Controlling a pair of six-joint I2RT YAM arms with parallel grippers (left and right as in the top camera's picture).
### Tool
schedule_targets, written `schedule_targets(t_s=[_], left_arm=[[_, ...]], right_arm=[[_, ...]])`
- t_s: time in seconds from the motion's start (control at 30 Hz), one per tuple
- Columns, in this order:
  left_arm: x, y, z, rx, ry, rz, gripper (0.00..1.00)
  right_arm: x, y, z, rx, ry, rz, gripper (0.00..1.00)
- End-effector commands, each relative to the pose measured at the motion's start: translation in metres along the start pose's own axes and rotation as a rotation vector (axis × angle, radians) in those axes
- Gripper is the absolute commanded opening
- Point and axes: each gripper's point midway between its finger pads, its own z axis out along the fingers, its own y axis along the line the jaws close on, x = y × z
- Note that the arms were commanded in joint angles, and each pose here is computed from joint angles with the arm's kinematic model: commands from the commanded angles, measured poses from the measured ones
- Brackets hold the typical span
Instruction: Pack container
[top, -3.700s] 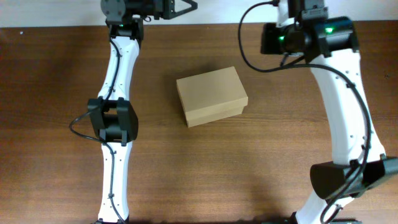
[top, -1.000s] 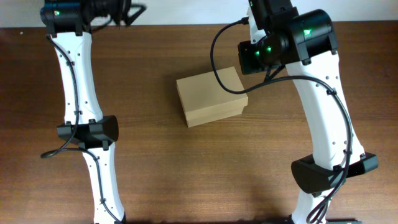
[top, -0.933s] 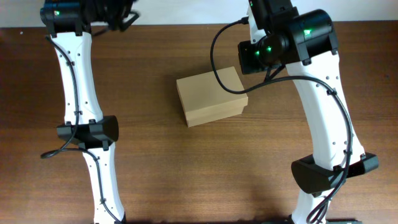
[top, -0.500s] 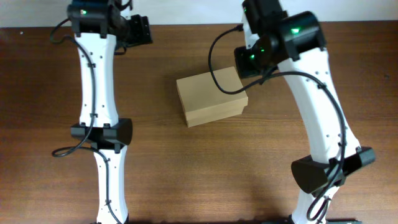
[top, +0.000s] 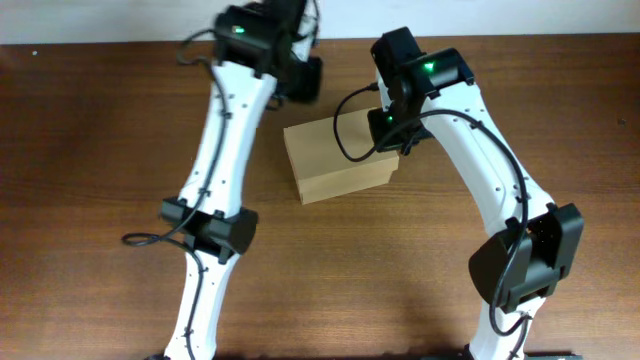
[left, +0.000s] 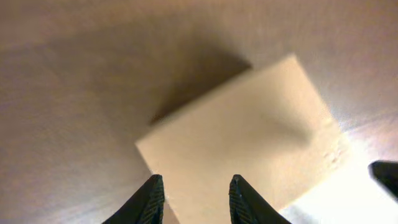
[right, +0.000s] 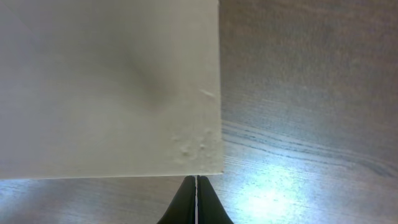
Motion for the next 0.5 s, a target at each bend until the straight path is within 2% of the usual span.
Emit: schedule_targets(t_s=[0.0,0.23,0.47], left_arm=[[0.027,-0.003,0.027,-0.035,0.137,0.032,0.34],[0.065,-0.015,0.060,-0.001,0.315,0.033,0.31],[0.076,-0.012,0.069,-0.011,0.362,0.028,0.31]], right_arm=[[0.004,-0.006,0.010,-0.010,0.024,0.027,0.04],[0.007,-0.011,0.024,-0.006,0.039,0.037,0.04],[0.010,-0.009,0.039,-0.016,0.055,0.038,0.04]])
